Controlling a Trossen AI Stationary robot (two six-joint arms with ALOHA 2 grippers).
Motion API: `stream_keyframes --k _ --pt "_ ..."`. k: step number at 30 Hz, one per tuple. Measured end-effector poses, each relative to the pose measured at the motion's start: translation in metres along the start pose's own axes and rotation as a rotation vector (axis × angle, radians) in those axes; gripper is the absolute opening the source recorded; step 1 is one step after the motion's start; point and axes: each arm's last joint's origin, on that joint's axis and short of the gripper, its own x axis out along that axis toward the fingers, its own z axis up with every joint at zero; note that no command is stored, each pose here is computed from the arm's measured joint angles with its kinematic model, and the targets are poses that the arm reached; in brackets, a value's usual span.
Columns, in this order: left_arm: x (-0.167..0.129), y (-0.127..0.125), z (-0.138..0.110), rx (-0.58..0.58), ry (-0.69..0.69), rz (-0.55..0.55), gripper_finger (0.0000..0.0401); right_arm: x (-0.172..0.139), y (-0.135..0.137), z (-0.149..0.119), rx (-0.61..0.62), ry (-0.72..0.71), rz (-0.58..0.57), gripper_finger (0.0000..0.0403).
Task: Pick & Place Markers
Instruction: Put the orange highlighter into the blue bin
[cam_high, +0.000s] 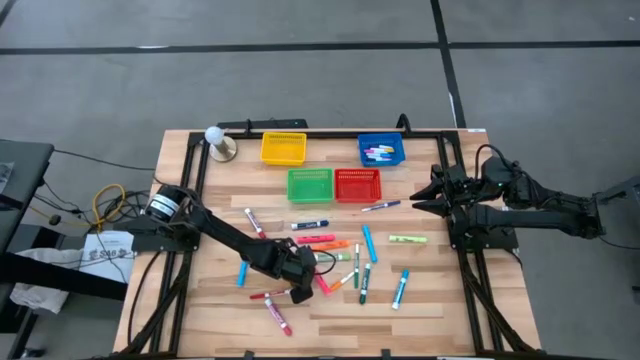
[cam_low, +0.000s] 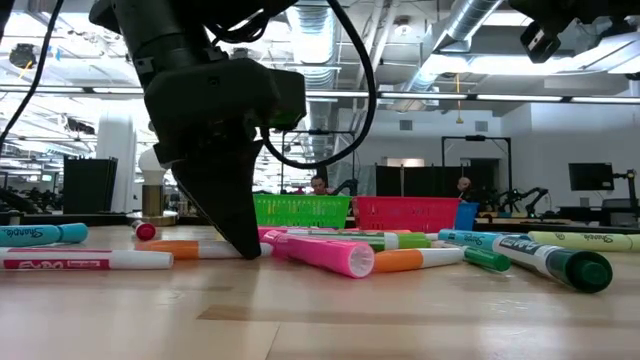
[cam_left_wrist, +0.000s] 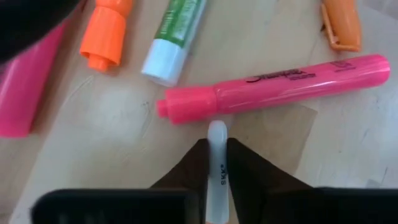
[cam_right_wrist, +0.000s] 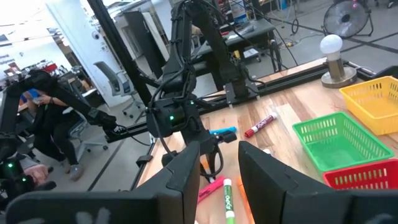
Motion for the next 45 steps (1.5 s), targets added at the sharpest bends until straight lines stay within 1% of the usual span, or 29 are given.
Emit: stream_keyframes --k 2,5,9,11,16,19,22,25,27,28,34,36,40,45 --pt "-0.004 0.001 0.0 0.001 0.0 0.001 0.0029 0.0 0.0 0.0 0.0 0.0 0.0 0.0101" --pt "-0.017 0.002 0.006 -0.009 -0.029 -0.022 0.0028 0.0 0.0 0.0 0.0 0.0 0.0 0.0101" --pt "-0.04 0.004 0.013 -0.024 -0.09 -0.034 0.0041 0.0 0.0 0.0 0.0 0.0 0.0 0.0101" --pt "-0.056 0.006 0.018 -0.038 -0.146 -0.041 0.0045 0.0 0.0 0.0 -0.001 -0.001 0.001 0.0101" --pt "-0.104 0.015 0.031 -0.108 -0.326 -0.059 0.0035 0.0 0.0 0.0 0.001 -0.001 0.001 0.0101" --pt "-0.135 0.022 0.043 -0.187 -0.504 -0.07 0.0035 0.0 0.0 0.0 0.035 -0.002 0.001 0.0101" --pt "-0.159 0.03 0.058 -0.287 -0.675 -0.112 0.0041 0.004 -0.001 0.0 0.106 0.012 -0.001 0.0101" --pt "-0.176 0.037 0.074 -0.369 -0.818 -0.187 0.0039 0.011 -0.004 0.0 0.206 0.032 -0.009 0.0101" --pt "-0.18 0.042 0.083 -0.414 -0.888 -0.221 0.0036 0.019 -0.005 0.0 0.24 0.046 -0.006 0.0101" --pt "-0.182 0.044 0.087 -0.432 -0.913 -0.232 0.0036 0.023 -0.005 0.001 0.238 0.047 0.004 0.0103" --pt "-0.182 0.064 0.101 -0.535 -0.963 -0.256 0.0039 0.059 -0.003 0.01 0.128 -0.016 0.101 0.0127" --pt "-0.184 0.069 0.106 -0.564 -0.992 -0.267 0.0036 0.071 -0.004 0.013 0.103 -0.058 0.091 0.0142" --pt "-0.188 0.077 0.113 -0.604 -1.058 -0.289 0.0038 0.096 -0.013 0.012 0.083 -0.12 0.017 0.0175" --pt "-0.192 0.087 0.12 -0.639 -1.113 -0.294 0.0037 0.125 -0.025 0.01 0.076 -0.188 0.029 0.0221"
